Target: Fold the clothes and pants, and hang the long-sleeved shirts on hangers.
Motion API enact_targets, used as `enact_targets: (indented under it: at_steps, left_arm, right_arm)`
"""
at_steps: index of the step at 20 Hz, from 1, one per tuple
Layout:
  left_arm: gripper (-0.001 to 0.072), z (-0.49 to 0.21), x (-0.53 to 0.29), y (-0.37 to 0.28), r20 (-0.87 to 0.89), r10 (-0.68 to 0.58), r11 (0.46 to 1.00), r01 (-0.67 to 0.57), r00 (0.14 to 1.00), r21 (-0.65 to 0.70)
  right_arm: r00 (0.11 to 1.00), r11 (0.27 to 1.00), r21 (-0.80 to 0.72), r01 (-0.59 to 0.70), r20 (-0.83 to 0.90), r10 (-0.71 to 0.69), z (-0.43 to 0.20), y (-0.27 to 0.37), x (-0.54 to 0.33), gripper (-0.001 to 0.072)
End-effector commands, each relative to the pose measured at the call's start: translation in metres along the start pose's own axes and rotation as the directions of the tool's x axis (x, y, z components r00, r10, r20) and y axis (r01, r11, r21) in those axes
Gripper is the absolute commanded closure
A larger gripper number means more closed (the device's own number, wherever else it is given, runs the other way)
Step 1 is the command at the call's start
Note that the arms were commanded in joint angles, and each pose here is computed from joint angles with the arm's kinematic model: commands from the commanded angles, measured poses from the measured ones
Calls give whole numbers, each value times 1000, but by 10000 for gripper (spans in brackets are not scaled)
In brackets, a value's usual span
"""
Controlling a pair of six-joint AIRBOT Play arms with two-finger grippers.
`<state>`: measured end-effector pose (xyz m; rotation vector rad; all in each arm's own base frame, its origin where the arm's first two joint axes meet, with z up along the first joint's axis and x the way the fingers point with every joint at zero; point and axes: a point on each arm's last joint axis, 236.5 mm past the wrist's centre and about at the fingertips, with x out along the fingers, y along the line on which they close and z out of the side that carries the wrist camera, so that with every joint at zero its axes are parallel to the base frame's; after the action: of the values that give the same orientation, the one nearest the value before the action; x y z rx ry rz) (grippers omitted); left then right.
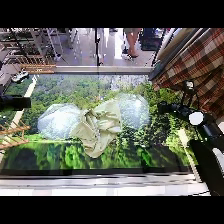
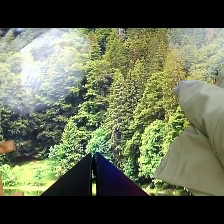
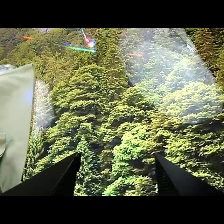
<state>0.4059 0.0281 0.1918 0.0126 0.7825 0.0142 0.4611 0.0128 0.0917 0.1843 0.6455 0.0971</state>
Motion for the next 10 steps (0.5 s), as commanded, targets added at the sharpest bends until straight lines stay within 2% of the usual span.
enact_targets:
  at_steps: [1,10]
  left_arm:
    - [697,0,0,0,0,1,1000,-1,1000,0]
    - [697,0,0,-1,1,-3,1000,3,1000,-3]
  right_arm:
    - [1000,1000,-1,-1,1,1,0,0,0,175]
    - [1000,1000,-1,-1,1,1,0,0,0,175]
